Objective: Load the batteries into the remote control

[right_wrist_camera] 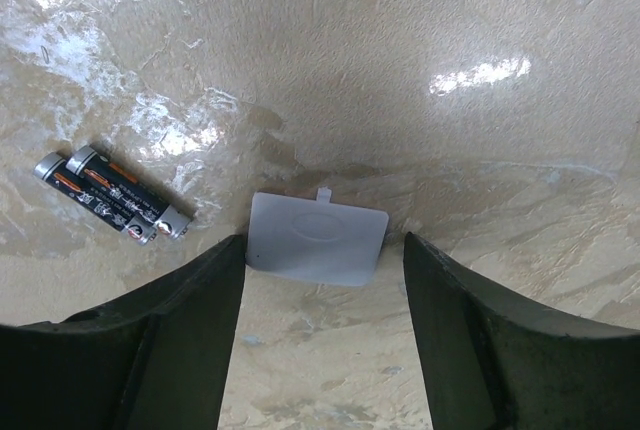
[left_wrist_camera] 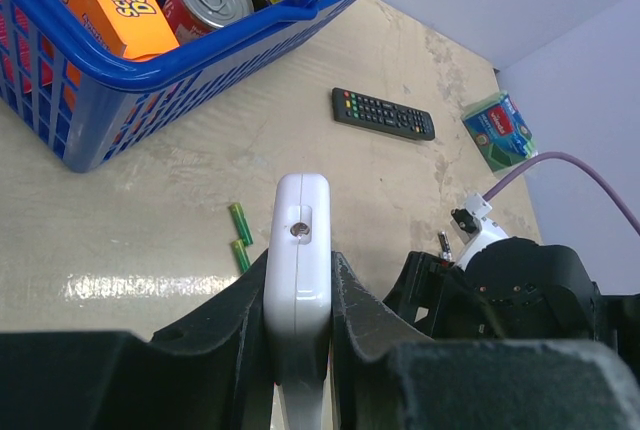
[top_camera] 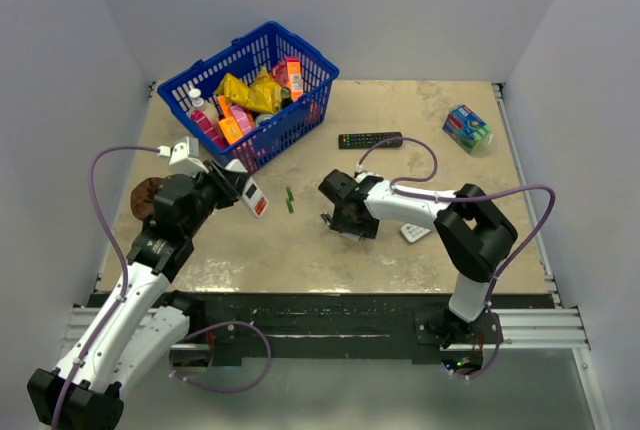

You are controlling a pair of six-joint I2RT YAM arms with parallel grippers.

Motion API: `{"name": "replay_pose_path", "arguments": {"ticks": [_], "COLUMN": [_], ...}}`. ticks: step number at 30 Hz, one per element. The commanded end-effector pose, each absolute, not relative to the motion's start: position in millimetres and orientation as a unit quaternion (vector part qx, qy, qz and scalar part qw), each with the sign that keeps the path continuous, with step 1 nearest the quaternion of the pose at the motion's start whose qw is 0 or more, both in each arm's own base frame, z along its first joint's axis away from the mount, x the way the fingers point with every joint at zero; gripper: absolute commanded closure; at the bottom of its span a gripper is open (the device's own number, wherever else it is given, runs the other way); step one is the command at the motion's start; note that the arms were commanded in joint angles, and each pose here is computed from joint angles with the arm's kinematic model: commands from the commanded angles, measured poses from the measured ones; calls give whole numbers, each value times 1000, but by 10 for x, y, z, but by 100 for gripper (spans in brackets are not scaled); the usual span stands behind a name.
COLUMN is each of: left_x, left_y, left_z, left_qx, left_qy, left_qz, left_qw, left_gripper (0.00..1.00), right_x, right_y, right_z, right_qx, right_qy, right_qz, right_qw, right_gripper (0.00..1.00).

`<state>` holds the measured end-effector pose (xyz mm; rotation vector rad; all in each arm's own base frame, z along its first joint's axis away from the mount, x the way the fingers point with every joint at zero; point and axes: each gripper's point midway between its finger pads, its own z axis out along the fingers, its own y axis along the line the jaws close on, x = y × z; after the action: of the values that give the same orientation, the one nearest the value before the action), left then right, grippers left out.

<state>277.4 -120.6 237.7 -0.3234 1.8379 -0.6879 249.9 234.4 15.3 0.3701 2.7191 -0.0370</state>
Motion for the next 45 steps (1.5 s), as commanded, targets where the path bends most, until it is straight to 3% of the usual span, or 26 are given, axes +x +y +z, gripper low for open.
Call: {"name": "replay_pose_path", "arguments": {"ticks": [1,13,24,38,45], "left_x": [2802,2851,2868,2906,2924], "left_y": [-1272,-1291,-1423,-1496,-1360], "left_z": [2540,2516,2457,2559,2506], "left_qx": [-123,-125,-108,-84,-117], "left_qy": [756,758,755,723,723], "left_qz": [-309,-309,-338,-364,-342], "left_qw": [563,560,552,581,588], "left_gripper": [100,100,100,100,100], "right_x": [2418,2408,2389,2226,2149], "right_y": [2345,2412,2559,2991,3012], "right_z": [75,75,90,139,188], "right_qx": [124,54,-177,-400,-421], "right_qy": [977,985,974,902,893], "right_qz": [-10,6,37,49,40], "right_qw": [175,163,140,153,154], "right_gripper": [36,46,50,40,25]}}
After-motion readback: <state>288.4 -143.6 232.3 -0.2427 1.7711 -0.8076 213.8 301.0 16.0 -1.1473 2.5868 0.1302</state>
